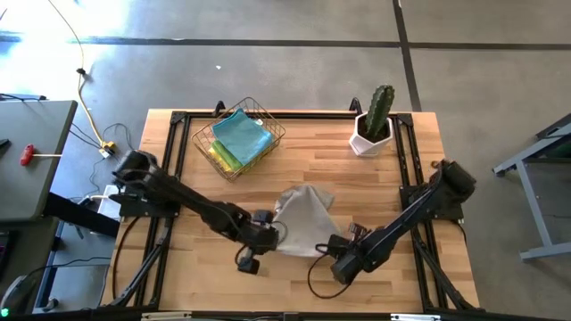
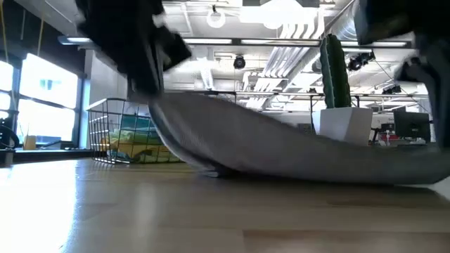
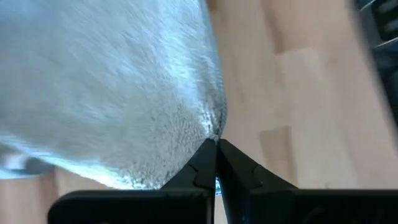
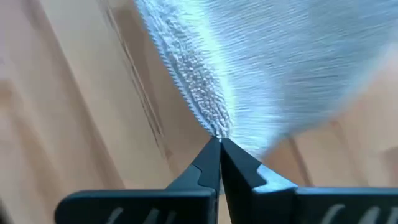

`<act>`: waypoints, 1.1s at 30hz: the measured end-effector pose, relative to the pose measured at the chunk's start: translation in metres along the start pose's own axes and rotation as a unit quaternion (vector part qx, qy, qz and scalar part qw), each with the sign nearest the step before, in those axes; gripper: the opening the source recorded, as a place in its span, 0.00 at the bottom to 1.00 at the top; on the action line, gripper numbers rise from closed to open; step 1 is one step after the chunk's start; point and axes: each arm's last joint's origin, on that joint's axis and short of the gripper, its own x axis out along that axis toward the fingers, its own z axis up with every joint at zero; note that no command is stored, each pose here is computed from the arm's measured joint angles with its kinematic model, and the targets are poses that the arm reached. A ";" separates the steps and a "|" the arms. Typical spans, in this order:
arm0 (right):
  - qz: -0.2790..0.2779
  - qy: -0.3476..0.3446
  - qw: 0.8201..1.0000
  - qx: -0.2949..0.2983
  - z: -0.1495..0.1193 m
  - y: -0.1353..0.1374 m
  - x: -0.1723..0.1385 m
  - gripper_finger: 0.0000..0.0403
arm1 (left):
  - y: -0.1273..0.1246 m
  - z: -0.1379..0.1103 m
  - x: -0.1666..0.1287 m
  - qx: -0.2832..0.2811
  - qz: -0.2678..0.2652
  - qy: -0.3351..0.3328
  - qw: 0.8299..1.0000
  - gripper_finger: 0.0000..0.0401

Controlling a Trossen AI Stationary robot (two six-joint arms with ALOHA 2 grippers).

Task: Fold microfiber towels
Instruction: Fold the gray microfiber towel

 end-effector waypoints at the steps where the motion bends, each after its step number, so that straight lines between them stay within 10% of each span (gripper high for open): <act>1: 0.002 -0.005 1.000 0.003 0.002 -0.003 -0.008 0.00 | 0.000 0.001 -0.010 -0.003 -0.001 -0.011 1.000 0.00; 18: -0.033 -0.241 0.968 -0.062 0.035 -0.082 -0.126 0.00 | 0.031 0.003 -0.153 -0.006 0.046 -0.209 0.977 0.00; 28: -0.255 -0.314 0.904 -0.141 0.064 -0.126 -0.142 0.00 | 0.079 -0.007 -0.161 0.011 0.250 -0.152 0.956 0.00; 33: -0.157 -0.270 0.930 -0.195 0.072 -0.130 -0.137 0.00 | 0.080 -0.008 -0.156 0.048 0.065 -0.148 0.986 0.00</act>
